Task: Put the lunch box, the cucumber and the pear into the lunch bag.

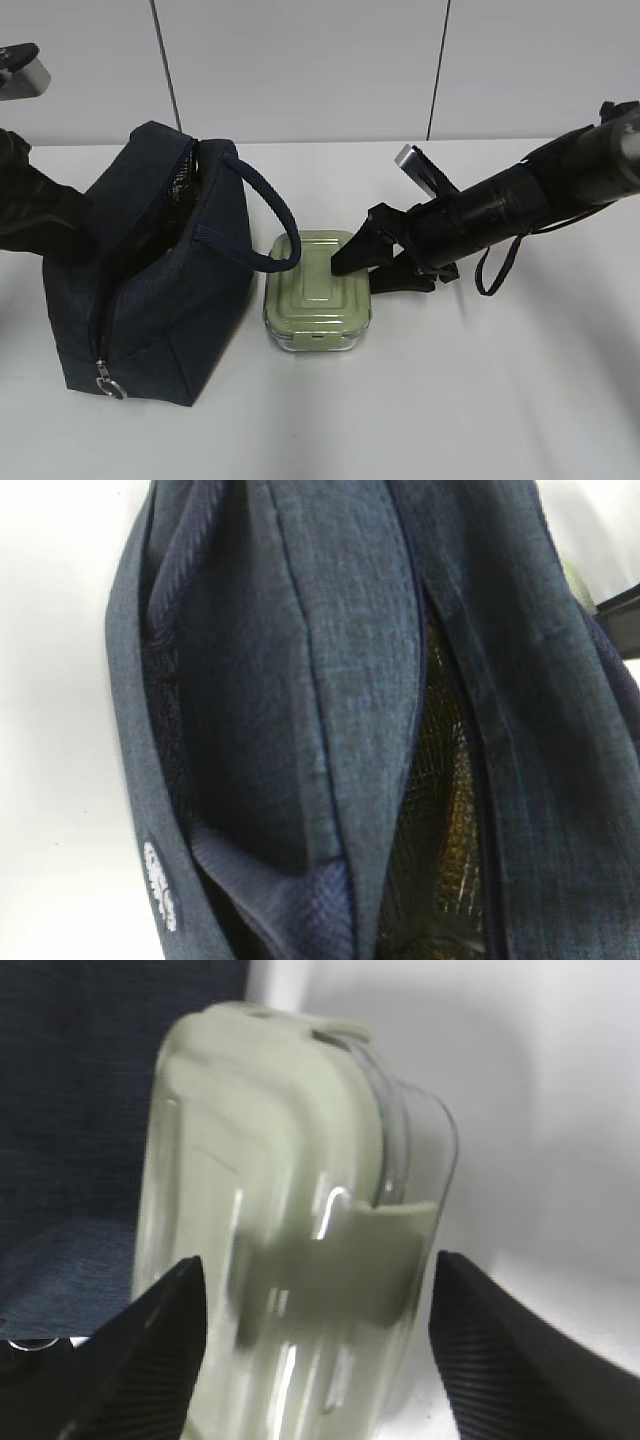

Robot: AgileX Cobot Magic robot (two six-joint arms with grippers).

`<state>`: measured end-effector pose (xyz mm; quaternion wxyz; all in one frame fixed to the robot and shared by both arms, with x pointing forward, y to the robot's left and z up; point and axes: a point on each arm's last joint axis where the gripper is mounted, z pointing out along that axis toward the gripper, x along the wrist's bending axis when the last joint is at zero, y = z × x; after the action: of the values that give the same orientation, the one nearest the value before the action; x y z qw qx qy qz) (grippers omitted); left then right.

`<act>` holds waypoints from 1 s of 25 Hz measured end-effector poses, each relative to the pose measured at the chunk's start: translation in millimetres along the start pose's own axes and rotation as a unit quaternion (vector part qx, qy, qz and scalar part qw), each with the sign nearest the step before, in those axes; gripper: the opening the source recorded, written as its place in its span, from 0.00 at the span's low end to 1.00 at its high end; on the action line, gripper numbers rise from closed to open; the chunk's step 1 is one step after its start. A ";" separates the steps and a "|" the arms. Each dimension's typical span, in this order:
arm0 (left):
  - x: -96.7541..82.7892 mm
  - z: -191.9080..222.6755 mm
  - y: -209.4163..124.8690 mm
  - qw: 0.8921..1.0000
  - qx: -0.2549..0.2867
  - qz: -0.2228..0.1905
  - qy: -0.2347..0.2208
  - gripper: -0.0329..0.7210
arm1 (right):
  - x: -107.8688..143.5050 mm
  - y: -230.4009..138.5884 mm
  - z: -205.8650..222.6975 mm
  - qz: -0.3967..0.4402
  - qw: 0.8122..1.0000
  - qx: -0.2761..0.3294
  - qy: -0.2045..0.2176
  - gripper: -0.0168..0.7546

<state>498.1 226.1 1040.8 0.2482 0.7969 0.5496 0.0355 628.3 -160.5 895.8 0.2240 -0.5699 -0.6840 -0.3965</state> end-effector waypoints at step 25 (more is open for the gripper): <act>0.0 0.0 -0.1 1.000 0.001 0.000 0.000 0.02 | 57.4 27.6 -115.4 -0.060 0.994 -0.092 0.029 0.48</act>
<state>498.0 226.1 1040.8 0.2478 0.7971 0.5495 0.0351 623.5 -217.0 1014.9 0.1667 -0.5344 -0.6708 -0.4866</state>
